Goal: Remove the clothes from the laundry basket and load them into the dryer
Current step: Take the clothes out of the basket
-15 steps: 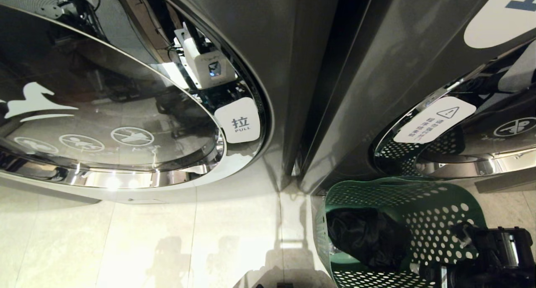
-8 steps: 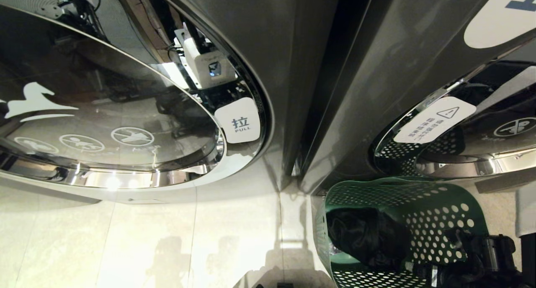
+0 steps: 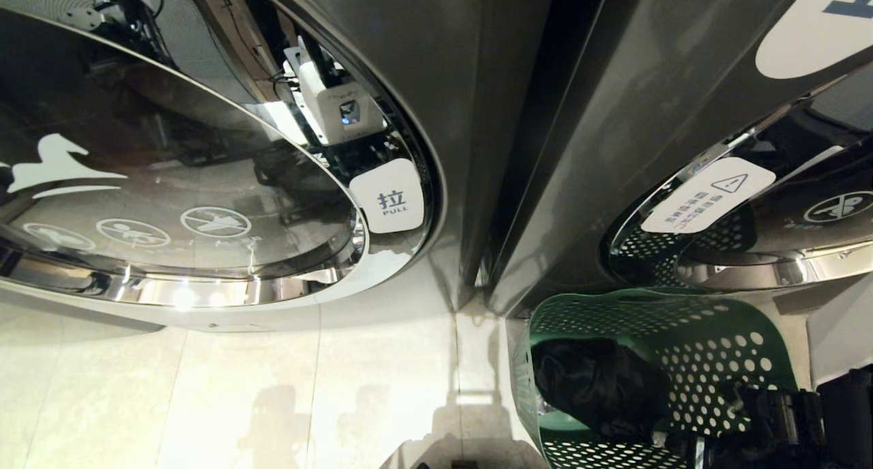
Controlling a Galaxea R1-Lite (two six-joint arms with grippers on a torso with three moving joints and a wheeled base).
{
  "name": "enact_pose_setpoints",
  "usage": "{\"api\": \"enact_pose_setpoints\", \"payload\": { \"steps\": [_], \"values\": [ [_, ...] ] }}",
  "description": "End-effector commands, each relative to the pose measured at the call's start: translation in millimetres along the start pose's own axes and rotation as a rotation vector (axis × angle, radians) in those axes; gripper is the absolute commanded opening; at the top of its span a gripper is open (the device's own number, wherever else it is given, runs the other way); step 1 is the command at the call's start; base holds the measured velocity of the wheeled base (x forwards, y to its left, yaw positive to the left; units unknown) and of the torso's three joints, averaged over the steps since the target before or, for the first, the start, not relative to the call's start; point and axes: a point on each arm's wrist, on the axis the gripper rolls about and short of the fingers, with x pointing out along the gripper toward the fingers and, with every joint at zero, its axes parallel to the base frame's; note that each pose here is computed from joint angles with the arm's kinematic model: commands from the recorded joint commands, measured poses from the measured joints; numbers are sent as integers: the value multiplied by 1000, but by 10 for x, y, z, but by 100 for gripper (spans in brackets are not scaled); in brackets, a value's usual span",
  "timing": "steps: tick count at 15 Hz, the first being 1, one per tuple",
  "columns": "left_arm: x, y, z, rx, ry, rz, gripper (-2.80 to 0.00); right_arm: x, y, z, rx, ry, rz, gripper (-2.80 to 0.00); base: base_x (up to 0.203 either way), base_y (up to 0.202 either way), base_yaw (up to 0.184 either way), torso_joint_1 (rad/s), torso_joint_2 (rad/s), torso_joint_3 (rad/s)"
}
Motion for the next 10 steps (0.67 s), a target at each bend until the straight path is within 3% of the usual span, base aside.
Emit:
{"api": "enact_pose_setpoints", "payload": {
  "steps": [1,4,10],
  "values": [
    [0,0,0,0,-1,0,-280,92,-12,82,16,5,-5,0,0,0,0,0,0,0],
    [0,0,0,0,-1,1,-280,198,-31,191,82,143,-35,0,0,0,0,0,0,0],
    [0,0,0,0,-1,2,-280,544,-24,430,97,130,20,0,0,0,0,0,0,0]
  ]
}}
